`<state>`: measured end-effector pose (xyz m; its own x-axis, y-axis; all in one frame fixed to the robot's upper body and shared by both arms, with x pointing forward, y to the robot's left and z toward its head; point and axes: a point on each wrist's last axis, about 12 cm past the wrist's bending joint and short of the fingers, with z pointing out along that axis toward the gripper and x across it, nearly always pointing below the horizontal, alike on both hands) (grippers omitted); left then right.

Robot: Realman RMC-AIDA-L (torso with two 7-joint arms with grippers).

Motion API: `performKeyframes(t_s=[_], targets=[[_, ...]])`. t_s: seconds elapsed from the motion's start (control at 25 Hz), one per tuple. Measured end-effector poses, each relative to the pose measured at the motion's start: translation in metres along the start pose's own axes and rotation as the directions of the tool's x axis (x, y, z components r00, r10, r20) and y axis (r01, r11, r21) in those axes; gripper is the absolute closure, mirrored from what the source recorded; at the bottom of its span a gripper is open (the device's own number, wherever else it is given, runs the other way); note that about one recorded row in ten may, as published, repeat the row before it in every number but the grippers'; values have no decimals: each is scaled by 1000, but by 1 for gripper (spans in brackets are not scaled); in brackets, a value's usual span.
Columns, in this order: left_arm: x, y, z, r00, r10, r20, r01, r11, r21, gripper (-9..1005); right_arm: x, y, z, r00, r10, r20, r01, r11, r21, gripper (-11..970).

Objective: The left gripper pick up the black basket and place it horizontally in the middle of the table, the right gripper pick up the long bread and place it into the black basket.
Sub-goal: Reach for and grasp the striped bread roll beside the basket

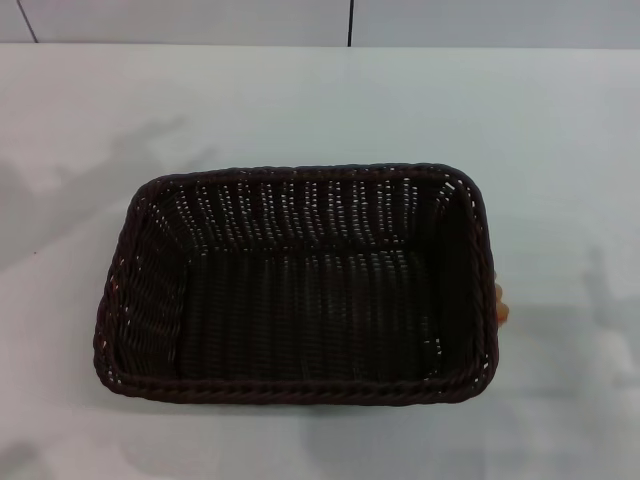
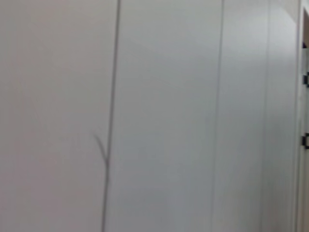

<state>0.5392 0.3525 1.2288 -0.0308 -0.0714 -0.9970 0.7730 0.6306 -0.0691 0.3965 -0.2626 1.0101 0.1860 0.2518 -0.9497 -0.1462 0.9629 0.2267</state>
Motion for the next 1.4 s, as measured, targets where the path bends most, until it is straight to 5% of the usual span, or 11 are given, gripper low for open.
performKeyframes(t_s=[0.56,1.4], targets=[[-6,4,-11,1000,26,8,-26,999,-34,315,22,27,3,982,57,-180,-88,981,-172,280],[-13,-2,-19,997,58,40,-57,998,-22,317,42,33,7,930,84,-359,-168,964,-207,281]])
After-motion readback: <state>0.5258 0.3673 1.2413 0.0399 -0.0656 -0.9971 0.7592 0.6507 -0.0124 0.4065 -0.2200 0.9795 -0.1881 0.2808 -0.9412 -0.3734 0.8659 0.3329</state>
